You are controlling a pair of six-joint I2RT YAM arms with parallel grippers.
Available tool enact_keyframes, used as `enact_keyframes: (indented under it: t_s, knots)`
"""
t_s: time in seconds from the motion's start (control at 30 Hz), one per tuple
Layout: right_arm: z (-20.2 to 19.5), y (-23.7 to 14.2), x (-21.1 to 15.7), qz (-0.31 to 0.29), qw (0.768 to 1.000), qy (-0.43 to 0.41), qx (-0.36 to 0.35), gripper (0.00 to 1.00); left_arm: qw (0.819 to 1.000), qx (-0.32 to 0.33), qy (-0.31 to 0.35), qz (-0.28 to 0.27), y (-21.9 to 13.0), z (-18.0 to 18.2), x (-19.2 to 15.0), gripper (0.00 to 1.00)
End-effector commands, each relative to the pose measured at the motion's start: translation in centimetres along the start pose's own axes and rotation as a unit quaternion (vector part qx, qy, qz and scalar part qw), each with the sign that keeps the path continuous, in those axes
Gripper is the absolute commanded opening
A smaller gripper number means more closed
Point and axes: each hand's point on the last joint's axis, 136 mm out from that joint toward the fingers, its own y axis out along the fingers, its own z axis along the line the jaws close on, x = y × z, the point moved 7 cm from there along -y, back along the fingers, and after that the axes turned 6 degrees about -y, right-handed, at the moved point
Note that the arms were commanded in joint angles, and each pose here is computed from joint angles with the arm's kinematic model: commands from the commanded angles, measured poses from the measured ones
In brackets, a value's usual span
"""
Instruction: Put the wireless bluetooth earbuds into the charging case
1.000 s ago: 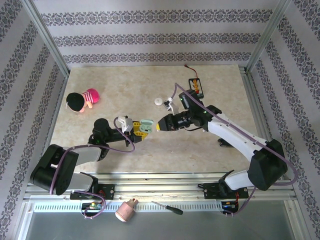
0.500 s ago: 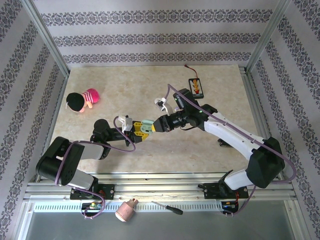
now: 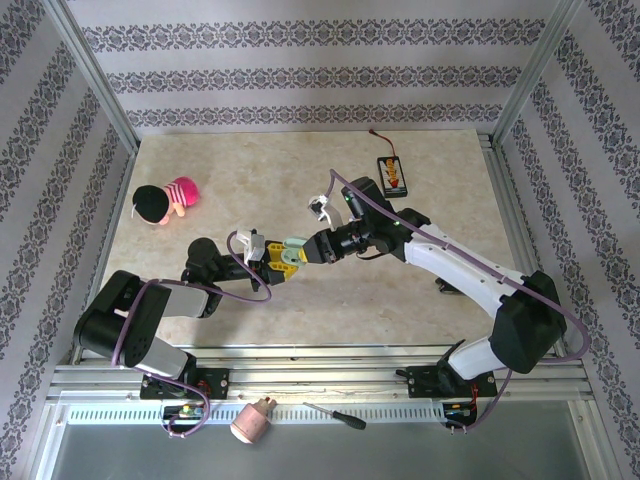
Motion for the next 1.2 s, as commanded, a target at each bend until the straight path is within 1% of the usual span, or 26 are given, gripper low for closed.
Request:
enact_keyframes:
  t_s: [0.0,0.07,0.27,0.37,0.73,0.8,0.87,0.93,1.0,1.17]
  knots:
    - [0.4,0.1,1.0,-0.017,0.999,-0.029,-0.008,0.18,0.999,-0.029,0.04,-0.017,0.3,-0.8,1.3,0.2]
    - [0.2,0.1,0.7,-0.011,0.999,-0.028,-0.013,0.19,0.999,-0.028,0.042,-0.018,0.3,-0.8,1.4,0.2]
    - [-0.2,0.8,0.2,0.006,0.999,-0.027,-0.032,0.24,0.998,-0.026,0.047,-0.023,0.2,-1.0,1.9,0.21]
    - [0.0,0.7,0.3,0.006,0.999,-0.033,-0.035,0.29,0.998,-0.021,0.05,-0.025,0.2,-1.0,1.9,0.2]
    - [0.8,-2.1,0.6,-0.038,0.995,-0.055,-0.072,0.66,0.998,0.0,0.057,-0.028,0.0,-0.5,1.7,0.21]
    - [1.1,-2.7,0.6,-0.048,0.994,-0.064,-0.074,0.71,0.998,0.005,0.058,-0.029,-0.1,-0.4,1.7,0.21]
    - [1.4,-3.0,0.4,-0.054,0.993,-0.075,-0.072,0.73,0.997,0.016,0.064,-0.031,-0.3,-0.2,1.7,0.21]
    - [1.5,-3.3,0.2,-0.065,0.992,-0.083,-0.072,0.74,0.995,0.049,0.073,-0.038,-0.8,0.3,1.7,0.21]
    - [1.3,-3.6,0.2,-0.088,0.989,-0.081,-0.085,0.74,0.992,0.087,0.082,-0.043,-1.5,0.9,1.8,0.21]
    - [-1.2,-3.3,0.3,-0.154,0.977,-0.027,-0.143,0.74,0.978,0.187,0.087,-0.04,-3.6,2.8,2.0,0.21]
